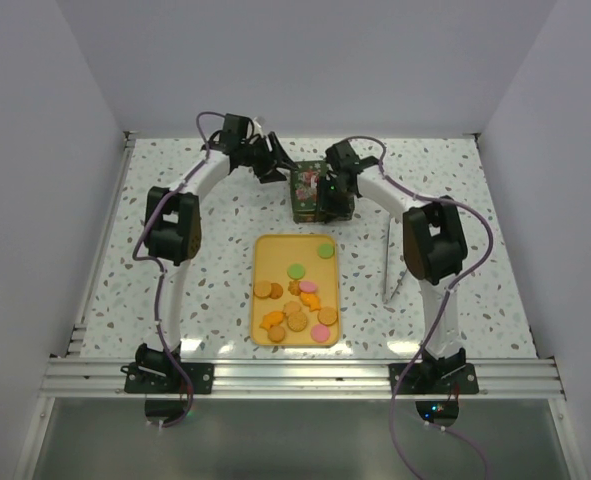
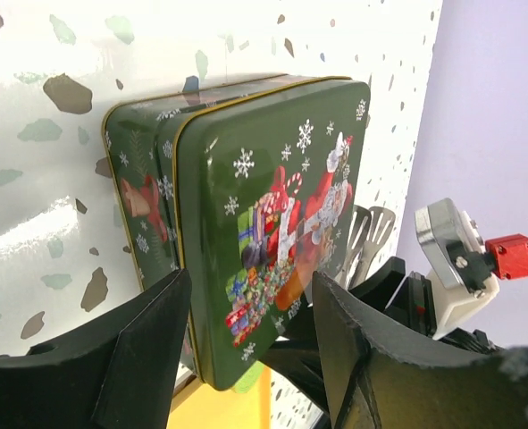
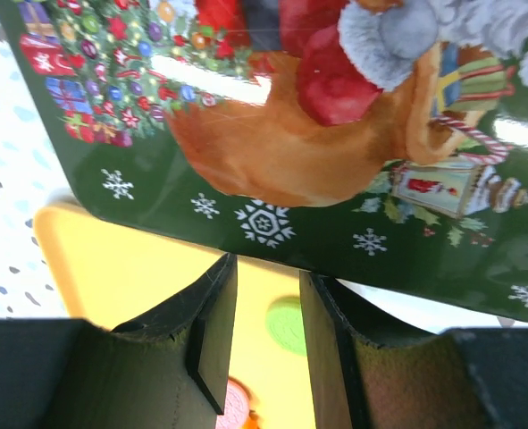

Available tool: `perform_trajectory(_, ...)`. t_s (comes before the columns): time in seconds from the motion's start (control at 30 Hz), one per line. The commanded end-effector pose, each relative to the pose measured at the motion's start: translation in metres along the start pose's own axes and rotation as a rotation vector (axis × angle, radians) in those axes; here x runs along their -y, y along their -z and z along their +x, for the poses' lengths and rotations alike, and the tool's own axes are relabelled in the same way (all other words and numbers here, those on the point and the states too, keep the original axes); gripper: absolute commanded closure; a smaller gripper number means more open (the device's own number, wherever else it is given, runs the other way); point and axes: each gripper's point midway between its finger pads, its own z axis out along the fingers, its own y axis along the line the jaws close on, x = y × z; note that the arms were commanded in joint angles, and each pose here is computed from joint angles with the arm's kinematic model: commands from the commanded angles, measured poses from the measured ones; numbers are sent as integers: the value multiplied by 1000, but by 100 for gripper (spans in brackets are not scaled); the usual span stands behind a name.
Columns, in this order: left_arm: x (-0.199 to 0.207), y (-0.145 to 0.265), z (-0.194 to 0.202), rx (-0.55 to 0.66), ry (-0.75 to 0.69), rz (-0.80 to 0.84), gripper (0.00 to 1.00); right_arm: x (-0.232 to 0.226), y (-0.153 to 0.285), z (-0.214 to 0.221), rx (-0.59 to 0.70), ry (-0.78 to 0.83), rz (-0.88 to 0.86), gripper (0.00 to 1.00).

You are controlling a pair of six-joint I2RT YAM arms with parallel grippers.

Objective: Pack the cookies

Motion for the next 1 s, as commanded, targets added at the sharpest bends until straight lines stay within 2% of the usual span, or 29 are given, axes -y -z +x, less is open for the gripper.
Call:
perform_trajectory(0.0,13,10,-13,21,-30,35,38,-9,3,-25,62,-4,-8,62)
perform_trajectory(0.37,11,14,-16,28,-51,26,38,-19,-2,-44,71,-16,-17,62)
perform_trajectory(0.5,16,16,-28,68,-84,14,38,-20,-2,-44,67,-17,-21,62)
perform_trajectory(0.57,18,14,-35,95,-103,10,44,-20,-3,-43,63,-21,-22,62)
perform_trajectory(0.6,22,16,-41,113,-116,16,50,-20,-2,-43,63,-21,-22,63)
perform_trajectory(0.67,26,13,-49,142,-128,34,54,-20,-4,-41,57,-19,-21,62)
perform_trajectory(0.7,29,12,-52,157,-134,45,65,-20,-3,-42,59,-21,-23,63)
perform_trajectory(0.9,54,-3,-71,235,-158,168,94,-18,-10,-39,39,-23,-16,63)
perform_trajectory(0.97,53,-17,-75,249,-167,157,97,-18,-10,-39,36,-25,-14,63)
